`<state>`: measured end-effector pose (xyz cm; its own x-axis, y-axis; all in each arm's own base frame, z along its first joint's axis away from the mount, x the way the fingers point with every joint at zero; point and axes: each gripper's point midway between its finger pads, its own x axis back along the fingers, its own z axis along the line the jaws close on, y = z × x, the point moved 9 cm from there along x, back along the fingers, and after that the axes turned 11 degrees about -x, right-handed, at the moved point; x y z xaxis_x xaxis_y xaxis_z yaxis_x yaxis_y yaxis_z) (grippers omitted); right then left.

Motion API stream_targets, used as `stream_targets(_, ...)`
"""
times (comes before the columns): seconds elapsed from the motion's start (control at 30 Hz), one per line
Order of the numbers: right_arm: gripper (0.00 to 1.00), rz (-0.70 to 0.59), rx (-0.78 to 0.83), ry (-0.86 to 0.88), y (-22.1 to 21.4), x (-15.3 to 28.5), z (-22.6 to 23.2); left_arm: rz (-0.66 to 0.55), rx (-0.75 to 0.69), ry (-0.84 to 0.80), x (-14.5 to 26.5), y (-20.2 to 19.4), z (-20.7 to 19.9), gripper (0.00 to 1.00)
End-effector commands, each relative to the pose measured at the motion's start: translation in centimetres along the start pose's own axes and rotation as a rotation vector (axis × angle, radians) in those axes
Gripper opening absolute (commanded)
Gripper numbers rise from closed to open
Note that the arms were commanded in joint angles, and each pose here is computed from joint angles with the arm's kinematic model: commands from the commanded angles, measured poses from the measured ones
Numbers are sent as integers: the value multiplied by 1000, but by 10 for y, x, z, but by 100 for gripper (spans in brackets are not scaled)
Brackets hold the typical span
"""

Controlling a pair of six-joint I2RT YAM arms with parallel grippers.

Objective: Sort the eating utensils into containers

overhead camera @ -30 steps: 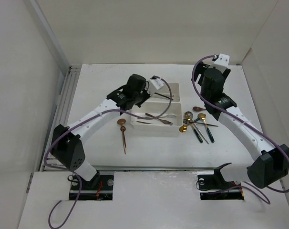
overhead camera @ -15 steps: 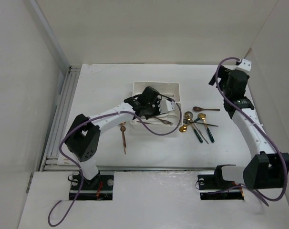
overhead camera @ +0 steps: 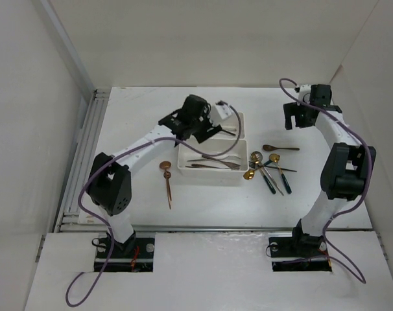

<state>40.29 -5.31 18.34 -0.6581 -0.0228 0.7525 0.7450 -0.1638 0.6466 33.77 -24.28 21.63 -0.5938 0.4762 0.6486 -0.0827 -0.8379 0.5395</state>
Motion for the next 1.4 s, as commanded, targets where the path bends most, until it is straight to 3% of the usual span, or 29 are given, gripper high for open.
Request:
stream_targets(0.0,94,-29,497,-34,33,33,-14,-55,190,141,36,14,58,67)
stream_targets(0.1,94,145,734,-23,12,24,-27,-32,277,160,51,8,71,67)
stream_targets(0.4,93,286,777,206,-30,4,-20,82,542,246,78,-57,95,64)
stream_targets(0.5,91,267,779,209,-28,-10,-21,107,607,280,78,-70,99,64)
stream_targets(0.73,82,352,762,305,-46,-43,-21,184,607,307,75,-83,99,64)
stream_targets(0.87,60,360,787,252,-56,-46,-27,201,619,329,78,-90,103,63)
stream_targets(0.9,48,353,793,235,-55,-44,-28,208,619,337,78,-91,103,63)
stream_targets(0.93,43,353,793,234,-55,-44,-28,208,619,338,78,-91,103,63)
stream_targets(1.0,24,374,805,268,-56,-43,-27,216,619,344,76,-91,105,63)
stream_targets(1.03,7,370,850,307,-55,-42,-26,227,626,343,74,-96,106,63)
stream_targets(1.07,0,377,863,345,-57,-44,-20,227,626,343,74,-96,106,63)
stream_targets(1.2,0,348,820,319,-53,-47,-19,234,636,338,76,-95,105,62)
stream_targets(1.37,0,108,748,189,6,-19,-11,299,712,257,80,-107,82,62)
